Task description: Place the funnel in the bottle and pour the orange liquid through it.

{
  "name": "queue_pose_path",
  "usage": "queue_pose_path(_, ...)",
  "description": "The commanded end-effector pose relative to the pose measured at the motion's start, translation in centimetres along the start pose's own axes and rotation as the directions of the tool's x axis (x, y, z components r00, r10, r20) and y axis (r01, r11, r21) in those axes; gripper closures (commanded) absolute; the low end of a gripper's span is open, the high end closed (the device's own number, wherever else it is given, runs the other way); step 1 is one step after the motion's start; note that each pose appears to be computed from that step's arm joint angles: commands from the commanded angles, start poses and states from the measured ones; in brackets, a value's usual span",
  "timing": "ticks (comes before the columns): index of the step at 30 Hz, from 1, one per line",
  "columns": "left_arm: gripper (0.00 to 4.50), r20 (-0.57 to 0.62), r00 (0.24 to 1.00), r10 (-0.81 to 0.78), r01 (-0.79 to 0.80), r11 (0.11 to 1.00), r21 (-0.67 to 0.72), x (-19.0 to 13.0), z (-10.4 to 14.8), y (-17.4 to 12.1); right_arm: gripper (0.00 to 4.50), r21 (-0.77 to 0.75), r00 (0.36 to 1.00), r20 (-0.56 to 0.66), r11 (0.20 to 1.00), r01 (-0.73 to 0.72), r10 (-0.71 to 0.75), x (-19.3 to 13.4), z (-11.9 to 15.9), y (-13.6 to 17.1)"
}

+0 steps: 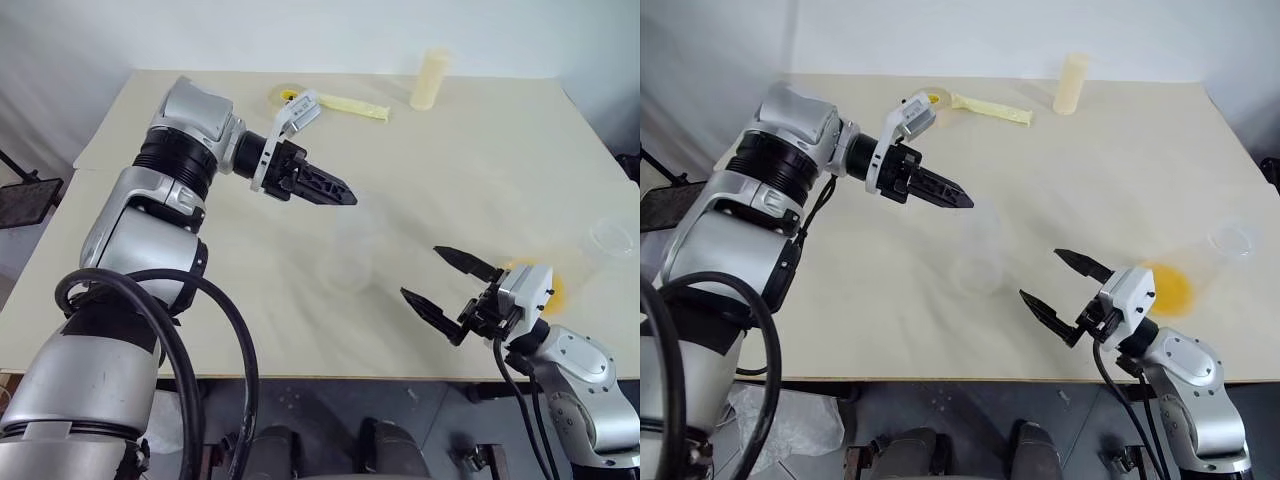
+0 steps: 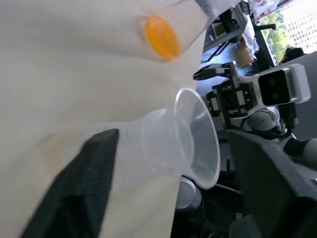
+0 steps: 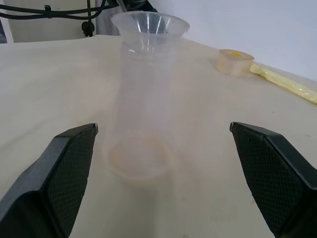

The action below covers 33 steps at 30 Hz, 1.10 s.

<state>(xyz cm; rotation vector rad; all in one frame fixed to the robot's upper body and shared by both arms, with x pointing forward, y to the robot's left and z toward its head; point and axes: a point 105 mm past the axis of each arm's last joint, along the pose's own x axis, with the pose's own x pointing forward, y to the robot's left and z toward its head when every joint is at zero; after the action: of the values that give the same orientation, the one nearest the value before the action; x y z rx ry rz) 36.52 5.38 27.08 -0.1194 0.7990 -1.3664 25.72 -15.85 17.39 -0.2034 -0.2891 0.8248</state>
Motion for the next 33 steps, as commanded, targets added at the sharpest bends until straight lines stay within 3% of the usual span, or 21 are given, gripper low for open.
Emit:
queue_pose_path(1, 0.01, 0.029, 0.999, -0.030, 0.027, 0.996, 0.089, -0.7, 1.9, -1.9, 0.00, -0.047, 1.000, 0.023, 0.999, 0.013, -0.012, -0.1, 1.1, -0.6)
queue_pose_path(8, 0.01, 0.136, 0.990, -0.029, 0.006, 0.986, 0.169, -3.6, 1.7, -1.1, 0.00, -0.067, 0.997, 0.010, 0.994, 0.083, -0.082, -1.2, 1.5, -1.2)
queue_pose_path(11, 0.01, 0.283, 0.956, -0.074, -0.005, 0.963, 0.269, -5.7, 1.4, -0.4, 0.00, -0.069, 0.988, 0.007, 0.986, 0.155, -0.155, -2.2, 1.8, -1.8)
queue_pose_path(15, 0.01, 0.440, 0.894, -0.083, -0.144, 0.877, 0.458, -7.7, -1.2, 1.4, 0.00, -0.067, 0.971, -0.029, 0.969, 0.236, -0.238, -3.9, 1.7, -2.1)
queue_pose_path(19, 0.01, 0.571, 0.811, -0.126, -0.232, 0.827, 0.512, -8.4, -3.1, 2.0, 0.00, -0.038, 0.948, -0.074, 0.951, 0.308, -0.310, -5.9, 1.3, -2.2)
queue_pose_path(25, 0.01, 0.590, 0.781, -0.205, -0.263, 0.749, 0.608, -7.6, -7.9, 2.4, 0.00, -0.063, 0.870, -0.123, 0.879, 0.473, -0.478, -10.5, 1.6, -3.0)
queue_pose_path(29, 0.01, 0.581, 0.782, -0.224, -0.254, 0.737, 0.626, -6.9, -9.4, 2.6, 0.00, -0.085, 0.830, -0.137, 0.841, 0.534, -0.540, -12.5, 1.9, -3.2)
queue_pose_path(33, 0.01, 0.572, 0.775, -0.269, -0.232, 0.720, 0.654, -6.3, -10.6, 2.8, 0.00, -0.116, 0.729, -0.149, 0.744, 0.658, -0.668, -16.2, 2.3, -3.9)
